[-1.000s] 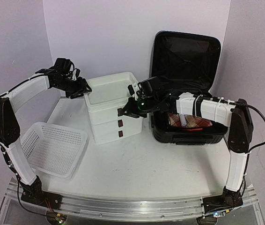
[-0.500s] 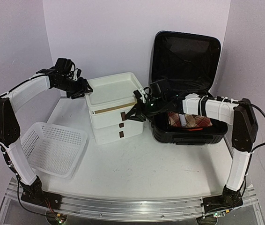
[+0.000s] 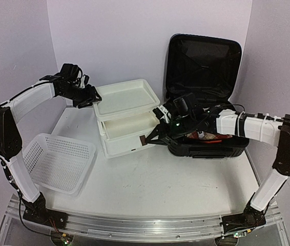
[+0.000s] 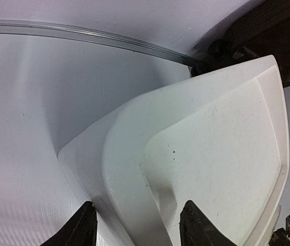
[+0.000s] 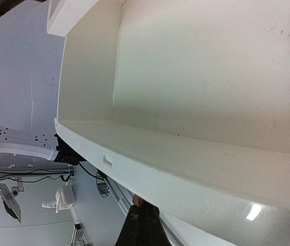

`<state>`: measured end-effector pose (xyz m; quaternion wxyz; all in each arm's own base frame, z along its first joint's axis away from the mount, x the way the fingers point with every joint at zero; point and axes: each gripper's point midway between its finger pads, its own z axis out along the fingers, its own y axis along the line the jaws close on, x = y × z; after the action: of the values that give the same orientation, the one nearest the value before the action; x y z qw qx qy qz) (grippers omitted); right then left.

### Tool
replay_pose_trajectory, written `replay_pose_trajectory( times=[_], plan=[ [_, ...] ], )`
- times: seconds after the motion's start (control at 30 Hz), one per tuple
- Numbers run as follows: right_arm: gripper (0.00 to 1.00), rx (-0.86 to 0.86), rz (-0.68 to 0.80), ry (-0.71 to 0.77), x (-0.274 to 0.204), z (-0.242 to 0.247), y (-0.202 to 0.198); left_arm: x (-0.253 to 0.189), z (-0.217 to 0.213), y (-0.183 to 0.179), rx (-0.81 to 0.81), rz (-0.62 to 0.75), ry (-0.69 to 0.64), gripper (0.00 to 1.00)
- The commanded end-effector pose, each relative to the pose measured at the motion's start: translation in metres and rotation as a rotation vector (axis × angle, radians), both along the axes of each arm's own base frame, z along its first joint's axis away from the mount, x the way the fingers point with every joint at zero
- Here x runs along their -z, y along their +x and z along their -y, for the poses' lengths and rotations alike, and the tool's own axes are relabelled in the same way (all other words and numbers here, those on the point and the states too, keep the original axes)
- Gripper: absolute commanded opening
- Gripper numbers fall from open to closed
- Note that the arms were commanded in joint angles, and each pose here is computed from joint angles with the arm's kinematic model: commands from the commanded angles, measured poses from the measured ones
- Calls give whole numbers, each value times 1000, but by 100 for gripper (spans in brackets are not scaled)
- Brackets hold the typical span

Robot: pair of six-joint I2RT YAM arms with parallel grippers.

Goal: Open, take out, and arrange the luggage

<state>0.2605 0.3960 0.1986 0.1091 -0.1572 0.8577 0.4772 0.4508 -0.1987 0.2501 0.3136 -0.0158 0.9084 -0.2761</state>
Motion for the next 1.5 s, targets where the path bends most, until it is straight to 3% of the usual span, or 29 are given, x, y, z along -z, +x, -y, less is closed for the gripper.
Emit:
replay_pose_trajectory(
  times=[0.0,0.1,0.33,0.43,0.57,0.83,1.07,1.13,1.3,1.47],
  plan=[
    [0,-29,36,3,-19,13,-26,26,9,-20,69,-87,32,55],
    [7,-22,48,-1,-20,19,-30,26,9,-20,69,-88,32,55],
    [62,24,220,-103,-46,53,-29,26,10,-20,71,-88,30,55],
    [76,138,338,-242,-57,101,-12,25,10,-20,75,-86,27,55],
    [86,423,296,-374,-55,194,41,25,12,-21,80,-90,21,56],
    [83,760,49,-270,-43,329,155,22,12,-22,84,-84,20,56],
    [78,798,-10,-221,-12,391,238,24,14,-22,91,-88,17,56],
    [72,793,-35,-171,-2,402,257,25,15,-23,96,-90,17,56],
    [61,725,-84,-85,21,398,274,27,16,-22,99,-93,20,56],
    [59,719,-89,-118,38,401,274,30,17,-21,102,-101,20,56]
  ],
)
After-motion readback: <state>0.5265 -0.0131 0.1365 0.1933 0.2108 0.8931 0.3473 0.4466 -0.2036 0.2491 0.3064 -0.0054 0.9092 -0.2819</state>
